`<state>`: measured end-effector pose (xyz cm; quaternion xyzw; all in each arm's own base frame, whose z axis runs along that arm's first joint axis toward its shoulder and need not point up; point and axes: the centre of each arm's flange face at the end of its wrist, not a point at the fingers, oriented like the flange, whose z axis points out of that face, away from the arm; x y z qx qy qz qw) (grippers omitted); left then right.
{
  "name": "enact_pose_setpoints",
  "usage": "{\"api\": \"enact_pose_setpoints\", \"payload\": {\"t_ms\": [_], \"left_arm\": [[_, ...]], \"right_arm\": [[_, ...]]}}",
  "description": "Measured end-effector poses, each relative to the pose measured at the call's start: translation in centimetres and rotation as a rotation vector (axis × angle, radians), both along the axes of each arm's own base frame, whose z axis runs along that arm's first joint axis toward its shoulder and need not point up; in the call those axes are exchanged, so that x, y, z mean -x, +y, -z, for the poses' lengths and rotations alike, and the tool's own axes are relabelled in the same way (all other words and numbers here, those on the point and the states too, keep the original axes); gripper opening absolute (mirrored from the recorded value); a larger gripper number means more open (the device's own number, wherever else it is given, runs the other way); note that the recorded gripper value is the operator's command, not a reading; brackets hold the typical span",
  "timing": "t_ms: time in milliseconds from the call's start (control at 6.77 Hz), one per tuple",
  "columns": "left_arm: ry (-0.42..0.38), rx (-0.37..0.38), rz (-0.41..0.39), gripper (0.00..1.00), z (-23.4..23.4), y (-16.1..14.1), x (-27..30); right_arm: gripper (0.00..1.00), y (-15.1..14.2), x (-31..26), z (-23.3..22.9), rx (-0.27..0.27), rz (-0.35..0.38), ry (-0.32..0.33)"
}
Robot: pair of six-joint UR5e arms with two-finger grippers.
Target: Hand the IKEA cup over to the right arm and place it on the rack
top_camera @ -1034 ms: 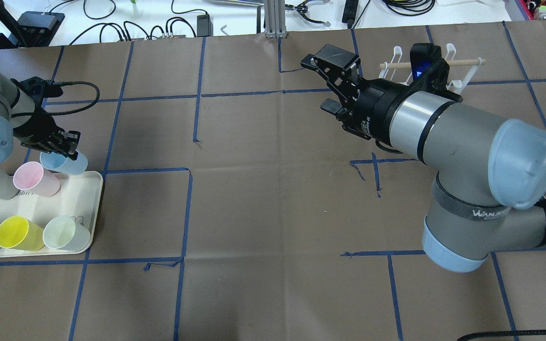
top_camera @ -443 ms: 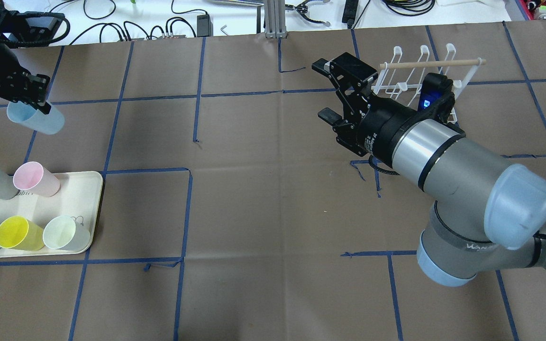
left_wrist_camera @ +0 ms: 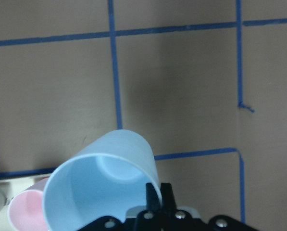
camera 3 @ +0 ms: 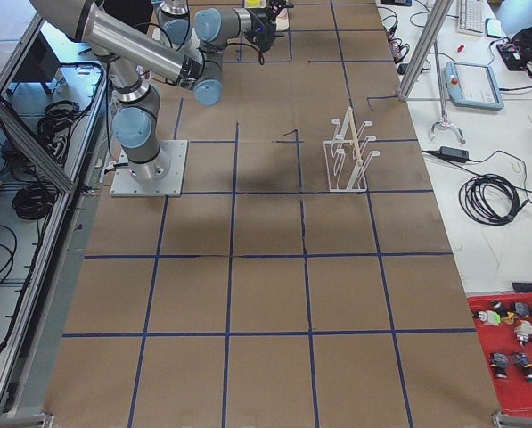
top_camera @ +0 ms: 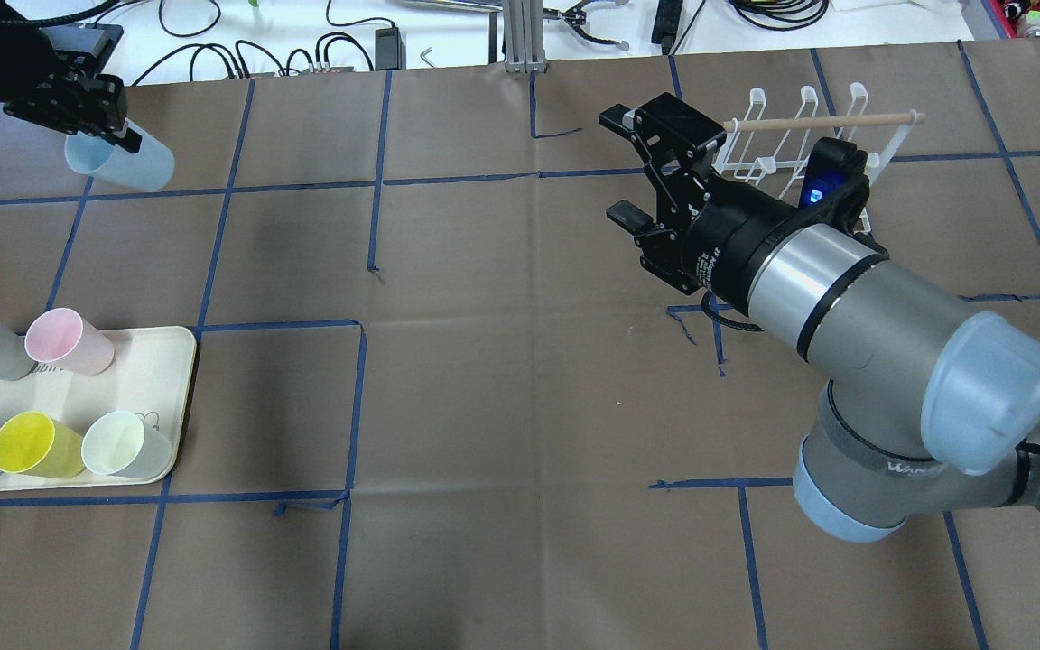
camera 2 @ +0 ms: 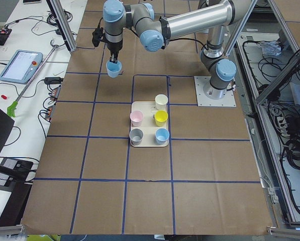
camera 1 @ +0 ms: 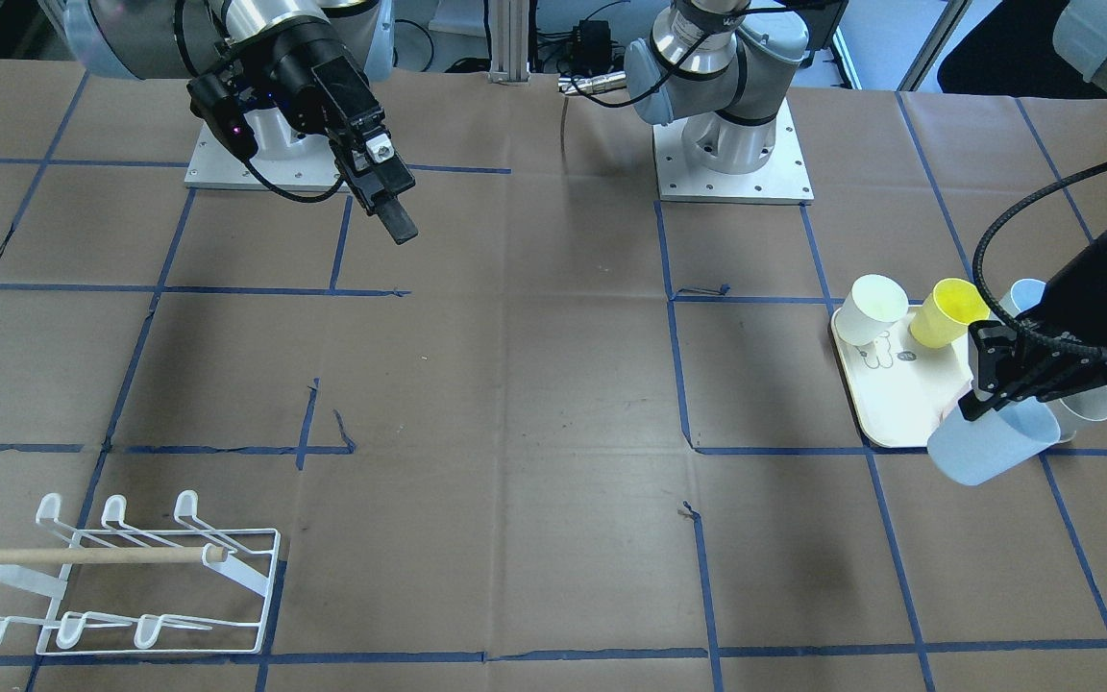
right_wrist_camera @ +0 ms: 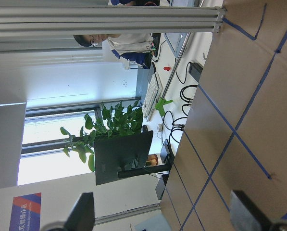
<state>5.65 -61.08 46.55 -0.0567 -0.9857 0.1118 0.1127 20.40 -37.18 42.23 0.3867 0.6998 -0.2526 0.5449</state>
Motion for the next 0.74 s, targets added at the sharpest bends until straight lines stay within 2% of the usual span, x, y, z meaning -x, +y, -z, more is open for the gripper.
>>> {"api": "enact_pose_setpoints", "payload": {"t_ms": [443,739], "left_arm": [[0.272,0.323,0.126,0.0,0.4,-1.1,5.9],[0.351,0.576,0.282,0.0,2.5,0.6,11.6]], "right_arm": [[1.0,-0.2,0.0,0.4,-0.008,0.001,0.001],[1.0,-0.4,0.0,0.7,-0.017,0.002,0.001]]}}
